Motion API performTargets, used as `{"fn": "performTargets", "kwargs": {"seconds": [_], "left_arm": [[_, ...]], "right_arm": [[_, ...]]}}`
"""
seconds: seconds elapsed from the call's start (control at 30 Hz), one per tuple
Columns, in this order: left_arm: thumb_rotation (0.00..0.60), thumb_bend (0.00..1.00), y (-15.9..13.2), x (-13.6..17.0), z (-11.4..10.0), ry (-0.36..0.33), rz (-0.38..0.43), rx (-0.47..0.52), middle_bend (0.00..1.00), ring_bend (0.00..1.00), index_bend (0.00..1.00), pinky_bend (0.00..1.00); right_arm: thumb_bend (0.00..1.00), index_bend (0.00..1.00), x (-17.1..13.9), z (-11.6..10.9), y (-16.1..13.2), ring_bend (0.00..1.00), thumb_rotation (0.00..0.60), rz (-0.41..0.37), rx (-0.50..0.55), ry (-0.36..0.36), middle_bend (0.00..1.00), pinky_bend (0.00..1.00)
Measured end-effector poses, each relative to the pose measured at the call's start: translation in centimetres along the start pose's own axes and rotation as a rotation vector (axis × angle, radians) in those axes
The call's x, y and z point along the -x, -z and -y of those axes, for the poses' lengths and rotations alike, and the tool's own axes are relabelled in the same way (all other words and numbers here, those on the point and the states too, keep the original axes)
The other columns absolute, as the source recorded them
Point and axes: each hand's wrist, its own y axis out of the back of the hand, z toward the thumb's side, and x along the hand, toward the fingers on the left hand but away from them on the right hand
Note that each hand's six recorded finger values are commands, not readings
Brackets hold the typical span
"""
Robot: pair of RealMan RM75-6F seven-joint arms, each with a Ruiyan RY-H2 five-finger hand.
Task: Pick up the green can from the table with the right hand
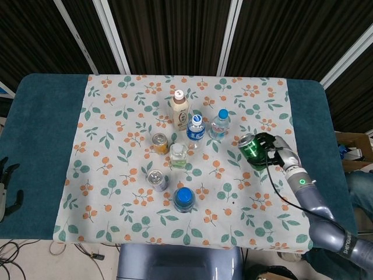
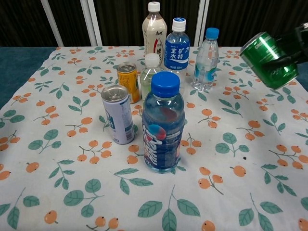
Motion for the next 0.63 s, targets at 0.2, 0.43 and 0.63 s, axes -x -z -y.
{"fn": "performTargets", "kwargs": {"seconds": [0.2,0.43,0.63], "left_arm": [[0.600,0.46,0.0,0.2,0.0,-0.005,-0.001,-0.001,0.00,0.04,0.17,0.00],[0.600,0.46,0.0,0.2,0.1,-0.001,-0.001,-0.006,0.00,0.04,0.17,0.00],[0.600,0.46,0.0,0.2,0.1,0.003,-0.002,-0.006,0.00,0.04,0.17,0.00]], "right_arm": [[0.32,0.48,-1.6,-3.0,-0.4,0.53,0.600,-0.023,0.194,-0.008,0.53,0.41],[0.32,0.48,-3.5,-5.4,-1.5,0.53,0.600,-0.093,0.335,-0.022,0.52,0.41],[0.32,0.48,-4.6,-6.3,-2.8,0.53,0.600,-0.179,0.371,-0.056,0.52,0.41]]}}
